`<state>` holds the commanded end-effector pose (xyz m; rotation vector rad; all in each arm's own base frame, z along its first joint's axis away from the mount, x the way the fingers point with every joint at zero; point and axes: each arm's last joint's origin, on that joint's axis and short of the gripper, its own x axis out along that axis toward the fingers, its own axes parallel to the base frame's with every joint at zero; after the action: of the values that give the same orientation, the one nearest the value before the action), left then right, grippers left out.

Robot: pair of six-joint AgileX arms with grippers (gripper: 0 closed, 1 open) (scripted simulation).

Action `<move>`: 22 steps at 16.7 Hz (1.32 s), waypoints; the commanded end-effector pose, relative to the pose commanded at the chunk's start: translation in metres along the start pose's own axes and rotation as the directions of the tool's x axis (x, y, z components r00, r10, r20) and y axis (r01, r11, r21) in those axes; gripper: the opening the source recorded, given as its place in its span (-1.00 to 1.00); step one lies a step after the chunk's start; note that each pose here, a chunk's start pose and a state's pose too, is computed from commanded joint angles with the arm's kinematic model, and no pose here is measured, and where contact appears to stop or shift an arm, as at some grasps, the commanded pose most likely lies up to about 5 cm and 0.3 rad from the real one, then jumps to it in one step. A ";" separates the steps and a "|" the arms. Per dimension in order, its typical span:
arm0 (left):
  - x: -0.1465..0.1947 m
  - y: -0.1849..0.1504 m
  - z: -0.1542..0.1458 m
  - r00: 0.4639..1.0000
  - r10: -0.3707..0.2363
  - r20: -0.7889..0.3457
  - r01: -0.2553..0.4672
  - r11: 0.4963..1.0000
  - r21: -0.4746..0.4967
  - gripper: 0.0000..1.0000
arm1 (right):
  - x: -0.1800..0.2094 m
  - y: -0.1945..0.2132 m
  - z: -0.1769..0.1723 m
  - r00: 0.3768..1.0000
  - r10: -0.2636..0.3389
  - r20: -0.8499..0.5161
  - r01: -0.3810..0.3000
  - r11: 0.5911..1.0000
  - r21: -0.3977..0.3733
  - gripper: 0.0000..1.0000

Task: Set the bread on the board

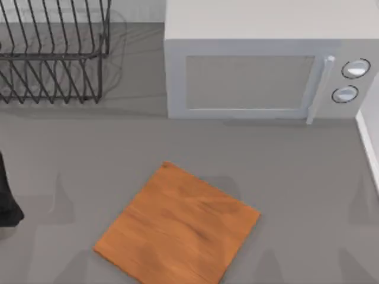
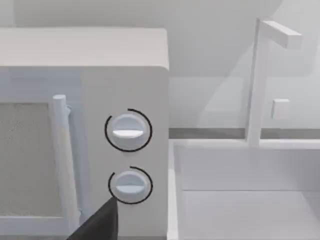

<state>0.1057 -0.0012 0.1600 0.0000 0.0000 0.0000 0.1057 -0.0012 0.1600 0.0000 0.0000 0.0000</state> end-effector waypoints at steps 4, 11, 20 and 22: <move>0.001 0.002 0.003 1.000 0.008 -0.028 -0.007 1.000 0.029 1.00 | 0.000 0.000 0.000 1.000 0.000 0.000 0.000 1.000 0.000 1.00; 0.018 0.031 0.031 0.908 0.045 -0.417 0.101 0.942 0.321 1.00 | 0.000 0.000 0.000 1.000 0.000 0.000 0.000 1.000 0.000 1.00; 0.066 0.128 -0.009 0.349 -0.448 -0.823 0.790 0.613 0.001 1.00 | 0.000 0.000 0.000 1.000 0.000 0.000 0.000 1.000 0.000 1.00; 0.072 0.151 -0.030 0.283 -0.606 -0.744 0.858 0.507 -0.086 1.00 | 0.000 0.000 0.000 1.000 0.000 0.000 0.000 1.000 0.000 1.00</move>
<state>0.1774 0.1499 0.1295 0.3634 0.8080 -1.0083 0.1057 -0.0012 0.1600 0.0000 0.0000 0.0000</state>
